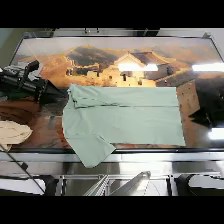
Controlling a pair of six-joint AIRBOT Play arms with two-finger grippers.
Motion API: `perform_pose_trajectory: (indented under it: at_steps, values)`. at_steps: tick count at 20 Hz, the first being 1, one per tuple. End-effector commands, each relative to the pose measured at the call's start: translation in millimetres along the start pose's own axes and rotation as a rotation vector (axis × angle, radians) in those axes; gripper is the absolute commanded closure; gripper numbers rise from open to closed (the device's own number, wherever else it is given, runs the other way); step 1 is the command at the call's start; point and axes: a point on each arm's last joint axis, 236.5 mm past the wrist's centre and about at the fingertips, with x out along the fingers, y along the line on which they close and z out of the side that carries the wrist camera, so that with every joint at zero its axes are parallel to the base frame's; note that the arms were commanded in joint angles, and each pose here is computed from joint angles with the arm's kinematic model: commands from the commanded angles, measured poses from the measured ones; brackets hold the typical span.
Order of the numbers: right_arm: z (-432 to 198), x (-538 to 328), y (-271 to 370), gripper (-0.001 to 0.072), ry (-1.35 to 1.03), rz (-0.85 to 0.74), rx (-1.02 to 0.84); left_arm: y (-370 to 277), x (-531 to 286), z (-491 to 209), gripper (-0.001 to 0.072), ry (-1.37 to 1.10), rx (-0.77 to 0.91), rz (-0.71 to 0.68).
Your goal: Fold the shirts.
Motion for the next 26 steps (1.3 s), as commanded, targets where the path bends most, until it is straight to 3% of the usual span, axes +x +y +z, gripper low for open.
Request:
perform_pose_trajectory:
  at_steps: [1, 5, 11, 13, 14, 24, 26]
  values:
    - [-65, 19, -36, 0.0274, 0.082, -0.018, 0.159, 9, 14, -49, 0.0018, -0.083, -0.011, 0.033]
    - [-86, 49, -55, 0.0274, 0.104, -0.089, 0.169, 22, 26, -90, 0.0018, -0.136, -0.1, 0.035]
    - [-88, 73, -36, 0.0282, 0.172, -0.092, 0.079, 38, 29, -123, 0.0018, -0.264, -0.225, 0.064]
    - [-87, 77, -30, 0.0474, 0.178, -0.082, 0.067, 48, 44, -140, 0.0018, -0.252, -0.269, 0.069]
    - [-86, 79, -28, 0.0677, 0.18, -0.084, 0.061, 54, 53, -150, 0.0018, -0.225, -0.299, 0.072]
    - [-80, 80, -20, 0.069, 0.16, -0.057, 0.069, 105, 105, -176, 0.0019, -0.05, -0.508, 0.016]
    - [-81, 80, -19, 0.069, 0.166, -0.052, 0.07, 102, 117, -166, 0.0164, -0.056, -0.468, -0.004]
